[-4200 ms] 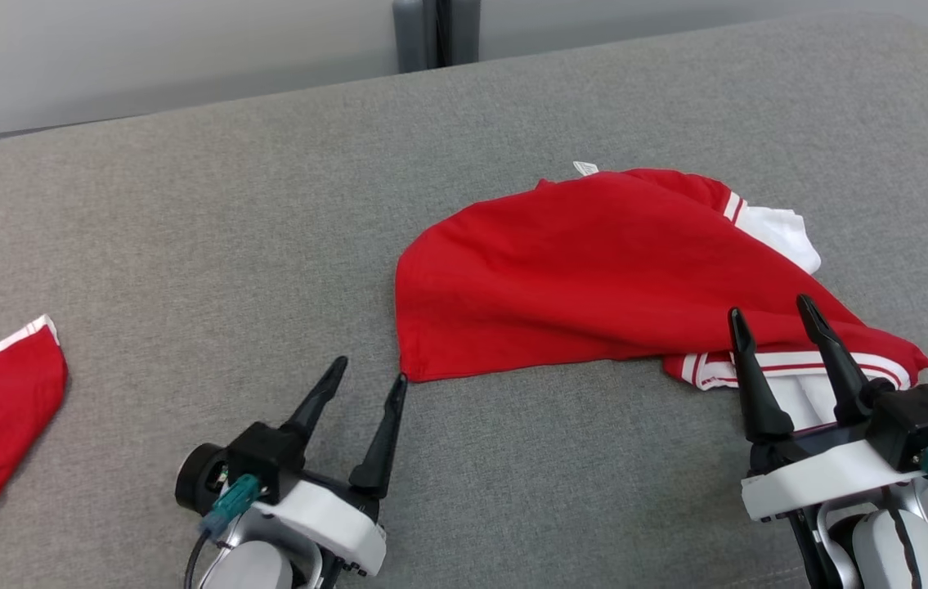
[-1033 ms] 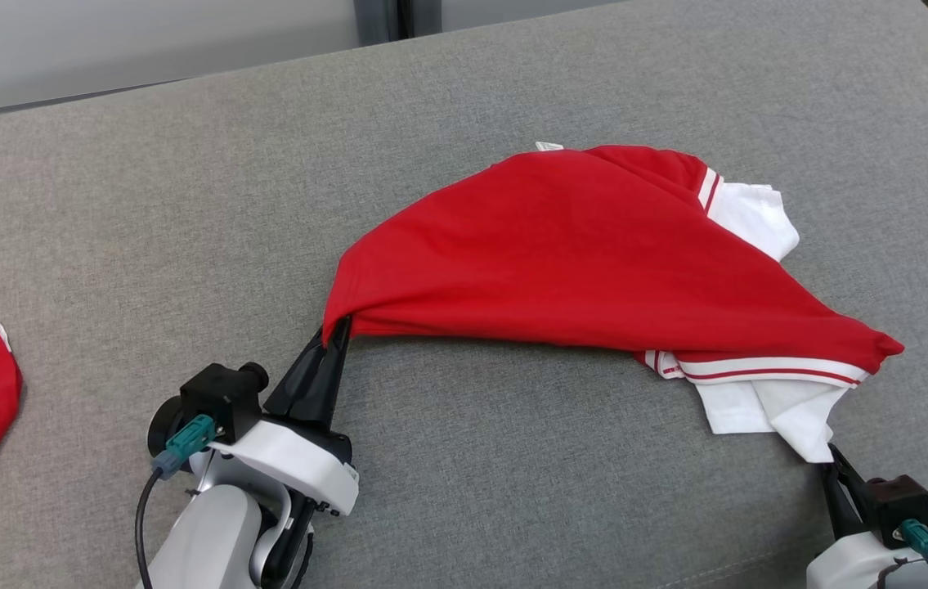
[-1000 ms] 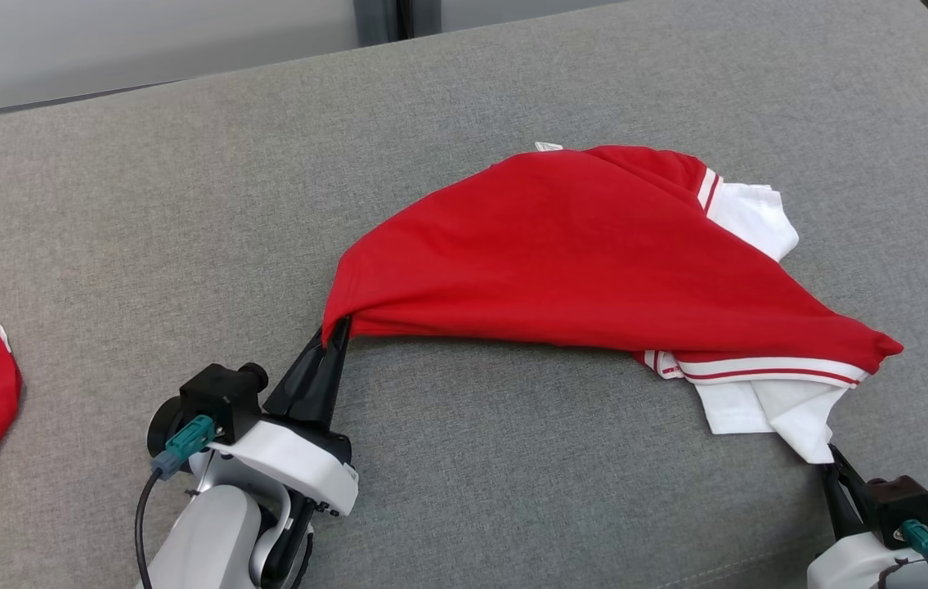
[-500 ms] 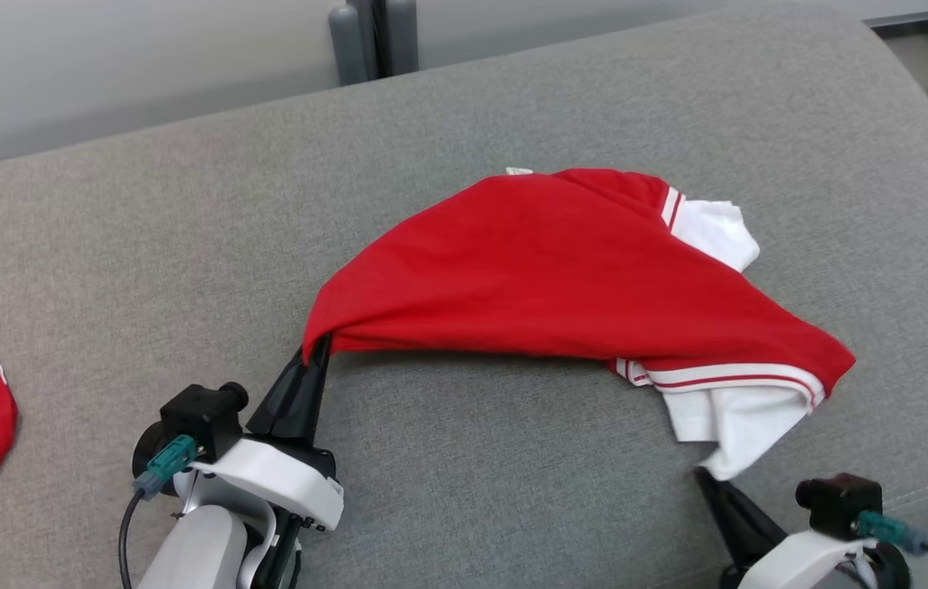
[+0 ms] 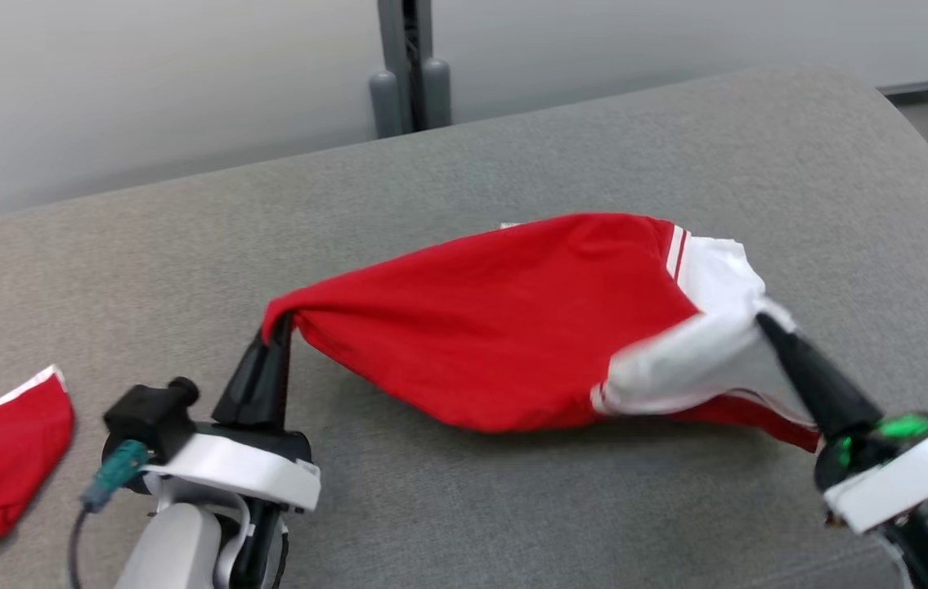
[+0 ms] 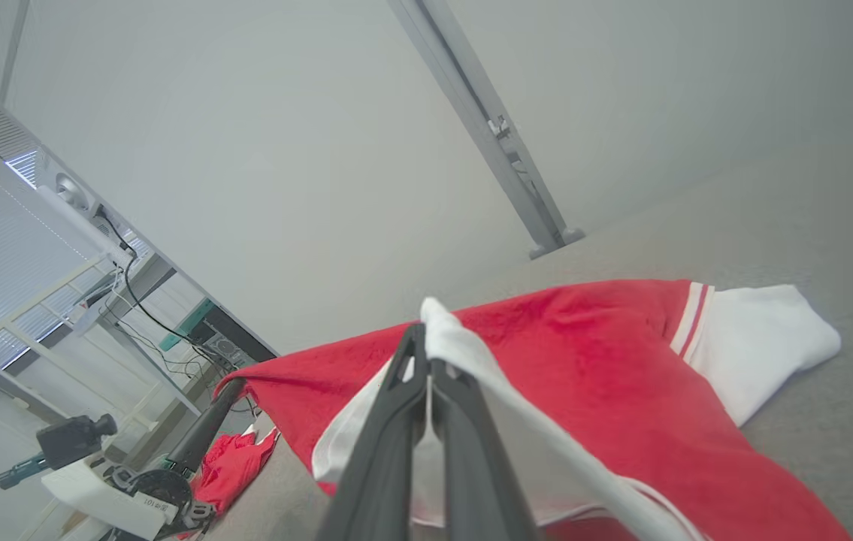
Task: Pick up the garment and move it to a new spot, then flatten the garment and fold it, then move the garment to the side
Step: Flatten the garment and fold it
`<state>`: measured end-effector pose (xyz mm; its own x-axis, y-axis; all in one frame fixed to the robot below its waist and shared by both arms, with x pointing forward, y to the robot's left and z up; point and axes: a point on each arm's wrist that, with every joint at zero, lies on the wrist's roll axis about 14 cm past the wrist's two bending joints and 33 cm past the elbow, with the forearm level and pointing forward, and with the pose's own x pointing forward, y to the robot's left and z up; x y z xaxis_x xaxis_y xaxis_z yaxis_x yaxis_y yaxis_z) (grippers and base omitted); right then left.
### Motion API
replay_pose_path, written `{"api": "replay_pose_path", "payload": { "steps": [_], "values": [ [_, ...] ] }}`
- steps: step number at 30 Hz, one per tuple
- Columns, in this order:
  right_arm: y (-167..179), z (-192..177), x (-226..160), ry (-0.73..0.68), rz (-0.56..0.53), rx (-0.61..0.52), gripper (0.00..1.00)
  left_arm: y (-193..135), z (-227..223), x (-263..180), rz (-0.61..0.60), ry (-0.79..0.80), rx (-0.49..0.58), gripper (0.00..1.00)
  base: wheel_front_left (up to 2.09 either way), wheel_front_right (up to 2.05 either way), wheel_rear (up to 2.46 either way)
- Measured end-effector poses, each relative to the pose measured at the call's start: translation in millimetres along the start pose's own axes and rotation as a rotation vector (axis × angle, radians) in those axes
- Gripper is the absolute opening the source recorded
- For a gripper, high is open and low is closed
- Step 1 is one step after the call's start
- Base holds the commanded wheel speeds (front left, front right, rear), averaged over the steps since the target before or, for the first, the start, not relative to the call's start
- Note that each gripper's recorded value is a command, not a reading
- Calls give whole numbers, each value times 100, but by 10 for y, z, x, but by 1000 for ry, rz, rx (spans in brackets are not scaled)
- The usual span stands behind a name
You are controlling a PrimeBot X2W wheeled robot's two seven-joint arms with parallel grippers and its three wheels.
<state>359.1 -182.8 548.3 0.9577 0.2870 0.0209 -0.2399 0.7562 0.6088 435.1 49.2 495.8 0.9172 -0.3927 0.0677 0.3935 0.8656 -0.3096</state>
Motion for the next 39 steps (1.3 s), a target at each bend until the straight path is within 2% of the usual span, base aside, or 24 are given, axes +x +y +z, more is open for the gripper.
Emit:
{"api": "replay_pose_path", "payload": {
  "steps": [3,9,16,22,27,33,36,39],
  "values": [
    [73,287,110,-83,34,4,0,116,207,-43,50,-65,-62,0,0,0,0],
    [346,819,414,-227,124,-2,0,380,686,-62,103,-165,-48,0,0,0,0],
    [717,1240,785,-311,210,-58,0,633,1345,10,166,-201,-2,0,0,0,0],
    [1142,1610,1076,-371,297,-113,0,571,1804,154,139,-183,98,0,0,0,0],
    [1580,1898,1297,-412,369,-219,0,510,2086,313,118,-159,193,0,0,0,0],
    [1995,2384,1403,-499,412,-284,0,458,2592,421,118,-217,239,0,0,0,0],
    [2202,2684,1388,-557,423,-294,0,436,3012,402,138,-334,245,0,0,0,0],
    [2277,2766,1402,-559,422,-285,0,433,3071,398,144,-355,235,0,0,0,0]
  ]
}}
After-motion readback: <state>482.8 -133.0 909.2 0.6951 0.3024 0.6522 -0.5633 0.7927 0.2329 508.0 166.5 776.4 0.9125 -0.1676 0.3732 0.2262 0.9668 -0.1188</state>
